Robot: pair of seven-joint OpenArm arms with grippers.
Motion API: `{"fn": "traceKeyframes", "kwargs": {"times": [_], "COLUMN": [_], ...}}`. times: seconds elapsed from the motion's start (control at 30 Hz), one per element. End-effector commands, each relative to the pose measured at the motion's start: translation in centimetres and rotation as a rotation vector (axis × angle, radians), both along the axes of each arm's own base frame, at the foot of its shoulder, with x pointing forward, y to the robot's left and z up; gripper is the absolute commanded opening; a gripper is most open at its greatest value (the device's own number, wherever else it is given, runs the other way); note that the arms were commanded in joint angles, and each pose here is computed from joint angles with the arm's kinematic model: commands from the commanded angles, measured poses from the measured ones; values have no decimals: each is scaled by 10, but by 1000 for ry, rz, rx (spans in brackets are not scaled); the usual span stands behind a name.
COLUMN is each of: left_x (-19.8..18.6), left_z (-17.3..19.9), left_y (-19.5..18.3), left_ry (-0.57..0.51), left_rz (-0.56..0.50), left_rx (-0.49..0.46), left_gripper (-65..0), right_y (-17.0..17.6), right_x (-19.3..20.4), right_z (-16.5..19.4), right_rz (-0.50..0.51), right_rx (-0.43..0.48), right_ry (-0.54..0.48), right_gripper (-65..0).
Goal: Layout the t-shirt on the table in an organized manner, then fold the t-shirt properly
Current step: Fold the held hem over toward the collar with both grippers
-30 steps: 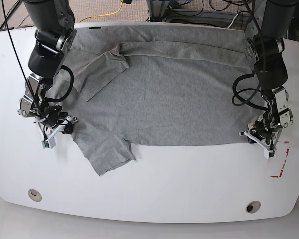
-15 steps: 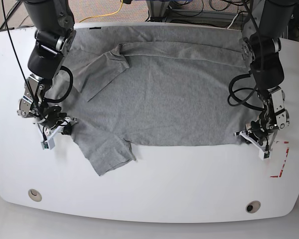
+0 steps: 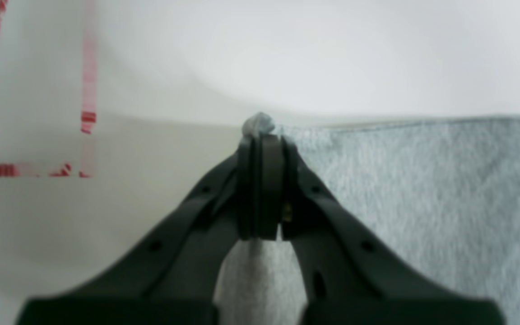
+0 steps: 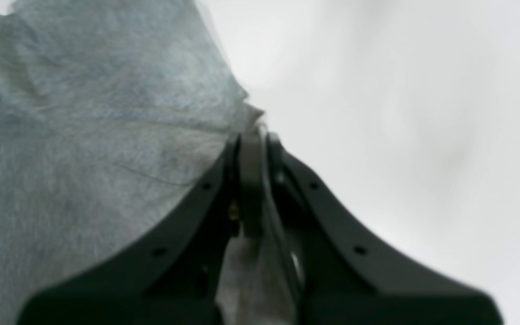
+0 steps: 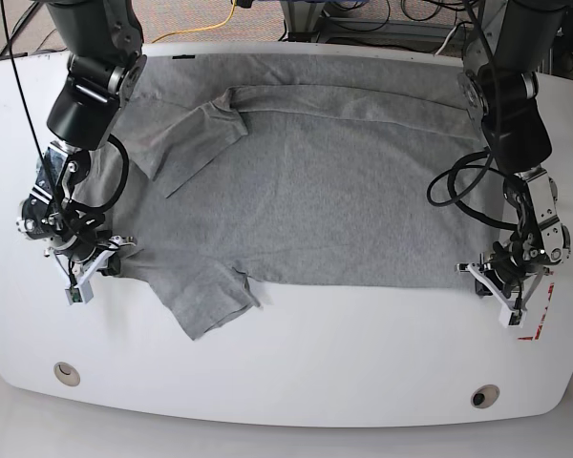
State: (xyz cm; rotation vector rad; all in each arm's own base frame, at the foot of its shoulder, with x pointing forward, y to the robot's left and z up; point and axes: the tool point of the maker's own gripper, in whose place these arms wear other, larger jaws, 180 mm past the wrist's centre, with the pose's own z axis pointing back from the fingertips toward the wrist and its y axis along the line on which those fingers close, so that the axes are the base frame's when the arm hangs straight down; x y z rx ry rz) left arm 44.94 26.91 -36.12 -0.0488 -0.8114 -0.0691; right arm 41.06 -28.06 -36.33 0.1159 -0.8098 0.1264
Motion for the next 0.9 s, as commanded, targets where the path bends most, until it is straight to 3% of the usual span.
{"fn": "traceKeyframes", "kwargs": {"times": [0.0,0.57,0.87], "left_x": [11,-24,-48], "left_z": [31,42,45], "left_y": [3,-3,2], "left_ry": [-61,-24,-8], "left_rz": [-33,-192,-195], "left_rx": [26,177,254], "left_gripper": [-650,-650,-650], "right_y": [-9,-1,-5], "right_x": [11,-32,-66], "right_z": [34,47,55], "right_rz": [-1,29,-14], "right_rx": [-47,-196,-251], "right_ry": [-76,-52,-39], "right_gripper": [-650,-650,-650]}}
